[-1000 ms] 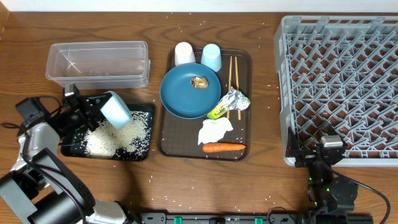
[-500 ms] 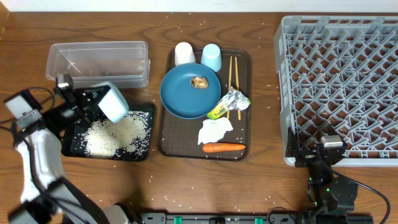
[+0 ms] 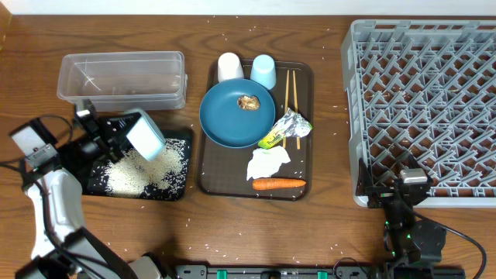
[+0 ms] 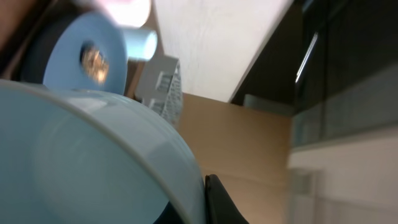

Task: Sort waste into correct bins and load items into the dishwasher rack
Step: 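Shake and tip the bowl further to empty remaining rice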

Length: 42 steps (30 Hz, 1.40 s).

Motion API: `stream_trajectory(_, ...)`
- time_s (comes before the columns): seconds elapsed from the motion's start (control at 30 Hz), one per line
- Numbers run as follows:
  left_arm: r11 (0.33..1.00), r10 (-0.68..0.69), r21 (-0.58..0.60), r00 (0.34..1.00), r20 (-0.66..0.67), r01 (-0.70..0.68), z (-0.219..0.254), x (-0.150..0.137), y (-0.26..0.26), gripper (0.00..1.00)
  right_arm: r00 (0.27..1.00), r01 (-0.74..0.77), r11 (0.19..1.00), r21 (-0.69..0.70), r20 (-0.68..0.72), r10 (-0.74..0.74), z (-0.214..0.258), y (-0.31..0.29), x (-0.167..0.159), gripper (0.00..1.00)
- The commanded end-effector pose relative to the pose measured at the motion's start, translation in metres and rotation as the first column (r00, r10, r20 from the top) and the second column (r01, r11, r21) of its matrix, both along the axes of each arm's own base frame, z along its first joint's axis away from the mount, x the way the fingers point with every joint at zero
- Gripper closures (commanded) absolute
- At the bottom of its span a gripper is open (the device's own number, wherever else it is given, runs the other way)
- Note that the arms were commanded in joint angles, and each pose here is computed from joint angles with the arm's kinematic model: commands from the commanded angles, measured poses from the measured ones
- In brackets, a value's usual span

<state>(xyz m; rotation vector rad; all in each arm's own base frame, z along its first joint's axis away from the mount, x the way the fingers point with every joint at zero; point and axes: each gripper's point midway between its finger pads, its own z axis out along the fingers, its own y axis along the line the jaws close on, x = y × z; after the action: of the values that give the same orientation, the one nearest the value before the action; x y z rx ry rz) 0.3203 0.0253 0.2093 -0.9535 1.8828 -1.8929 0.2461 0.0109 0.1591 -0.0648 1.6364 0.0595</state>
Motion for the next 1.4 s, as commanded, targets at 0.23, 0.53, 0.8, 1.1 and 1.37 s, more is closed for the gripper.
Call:
stream_trajectory(0.23, 1.0, -0.009, 0.003, 0.997, 0.077, 0.009, 0.027, 0.014, 0.01, 0.94, 1.0, -0.012, 1.0, 0.0, -0.003, 0.012, -0.001, 0.003, 0.0, 0.01)
stream_trajectory(0.53, 0.999, 0.001, -0.048, 1.0, 0.023, 0.0, 0.029, 0.014, 0.013, 0.94, 1.0, -0.012, 1.0, 0.0, -0.003, 0.012, -0.001, 0.003, 0.0, 0.01)
stream_trajectory(0.8, 0.994, 0.037, 0.093, 0.99, 0.136, -0.05, 0.024, 0.023, 0.021, 0.94, 1.0, -0.012, 1.0, 0.0, -0.003, 0.012, -0.001, 0.003, 0.0, 0.01)
stream_trajectory(1.1, 0.998, 0.054, 0.041, 0.997, 0.061, -0.056, 0.019, 0.022, 0.021, 0.94, 1.0, -0.012, 1.0, 0.0, -0.003, 0.012, -0.001, 0.003, 0.0, 0.01)
stream_trajectory(1.37, 0.981, 0.088, 0.161, 0.985, 0.148, -0.112, 0.015, 0.03, 0.03, 0.94, 1.0, -0.012, 1.0, 0.0, -0.003, 0.012, -0.001, 0.003, 0.0, 0.01)
